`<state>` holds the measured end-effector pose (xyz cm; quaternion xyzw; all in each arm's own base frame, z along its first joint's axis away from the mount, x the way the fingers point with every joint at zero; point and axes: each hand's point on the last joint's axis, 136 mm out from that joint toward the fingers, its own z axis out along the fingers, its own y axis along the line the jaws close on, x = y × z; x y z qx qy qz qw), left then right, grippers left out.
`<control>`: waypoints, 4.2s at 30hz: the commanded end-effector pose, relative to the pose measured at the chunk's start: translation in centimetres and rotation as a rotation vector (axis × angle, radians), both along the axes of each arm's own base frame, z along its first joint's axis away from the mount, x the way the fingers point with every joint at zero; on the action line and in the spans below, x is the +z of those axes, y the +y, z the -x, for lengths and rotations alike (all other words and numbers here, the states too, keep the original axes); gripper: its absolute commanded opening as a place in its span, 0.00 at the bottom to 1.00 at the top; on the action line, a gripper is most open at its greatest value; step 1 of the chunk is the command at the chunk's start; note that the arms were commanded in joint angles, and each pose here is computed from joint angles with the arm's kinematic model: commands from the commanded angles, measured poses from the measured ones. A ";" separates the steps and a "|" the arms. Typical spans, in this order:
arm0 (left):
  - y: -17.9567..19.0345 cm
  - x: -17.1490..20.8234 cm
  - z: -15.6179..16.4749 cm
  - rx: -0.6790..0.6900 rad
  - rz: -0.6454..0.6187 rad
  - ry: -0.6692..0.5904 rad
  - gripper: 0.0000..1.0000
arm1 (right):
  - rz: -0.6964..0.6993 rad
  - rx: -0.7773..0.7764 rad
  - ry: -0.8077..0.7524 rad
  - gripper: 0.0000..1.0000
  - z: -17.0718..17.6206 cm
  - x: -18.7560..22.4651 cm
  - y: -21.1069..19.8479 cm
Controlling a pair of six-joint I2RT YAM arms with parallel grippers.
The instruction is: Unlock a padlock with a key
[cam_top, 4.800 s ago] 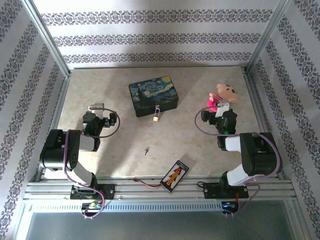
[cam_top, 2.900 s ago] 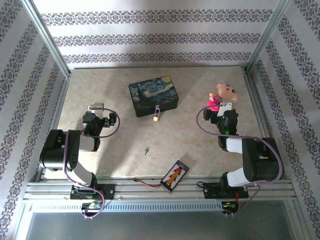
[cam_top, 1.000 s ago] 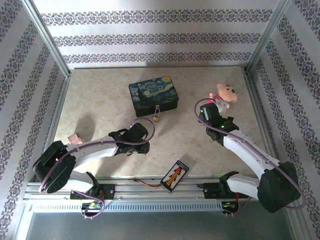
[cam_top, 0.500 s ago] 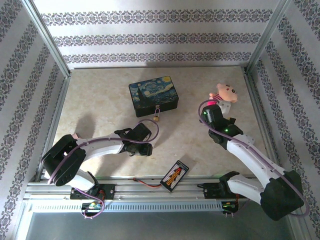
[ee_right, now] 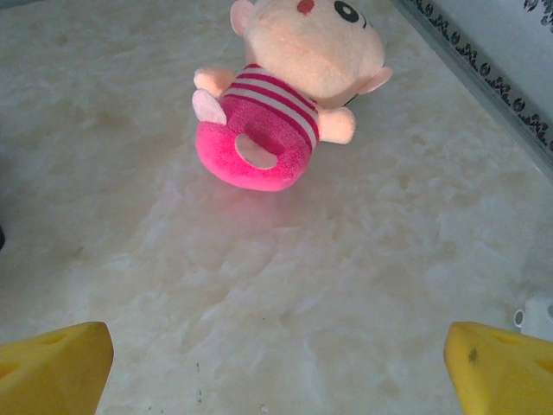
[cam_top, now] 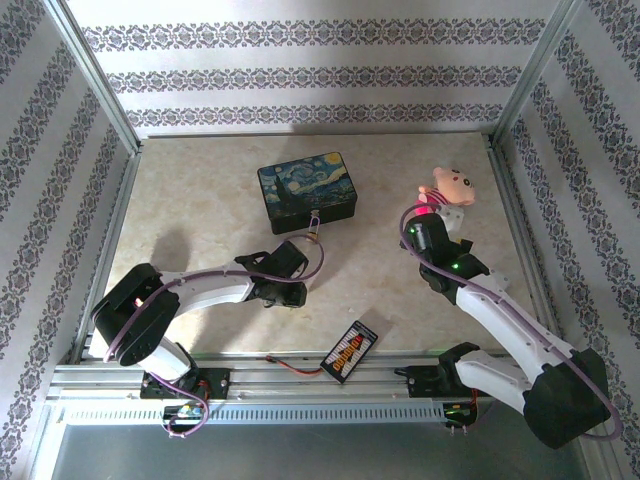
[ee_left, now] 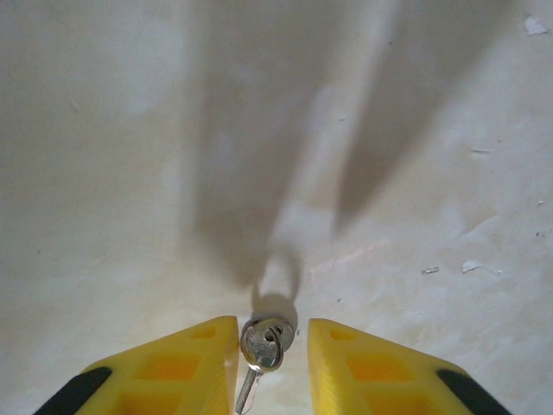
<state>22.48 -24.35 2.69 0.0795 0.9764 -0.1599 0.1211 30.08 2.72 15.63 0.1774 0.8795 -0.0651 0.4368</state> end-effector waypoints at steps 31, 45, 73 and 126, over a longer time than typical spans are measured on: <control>0.3 -0.5 0.2 -0.018 -0.094 0.042 0.18 | -0.005 0.004 -0.007 0.98 0.2 0.3 0.2; -0.5 0.2 -0.5 -0.045 -0.082 0.020 0.00 | -0.021 0.016 -0.019 0.98 0.5 0.9 0.3; -1.0 11.2 -8.4 0.016 0.139 -0.332 0.00 | -0.709 0.497 0.116 0.71 0.7 -2.0 16.4; -2.3 2.7 -4.3 0.024 0.081 -0.186 0.37 | -0.329 0.460 0.348 0.51 2.3 -6.4 16.7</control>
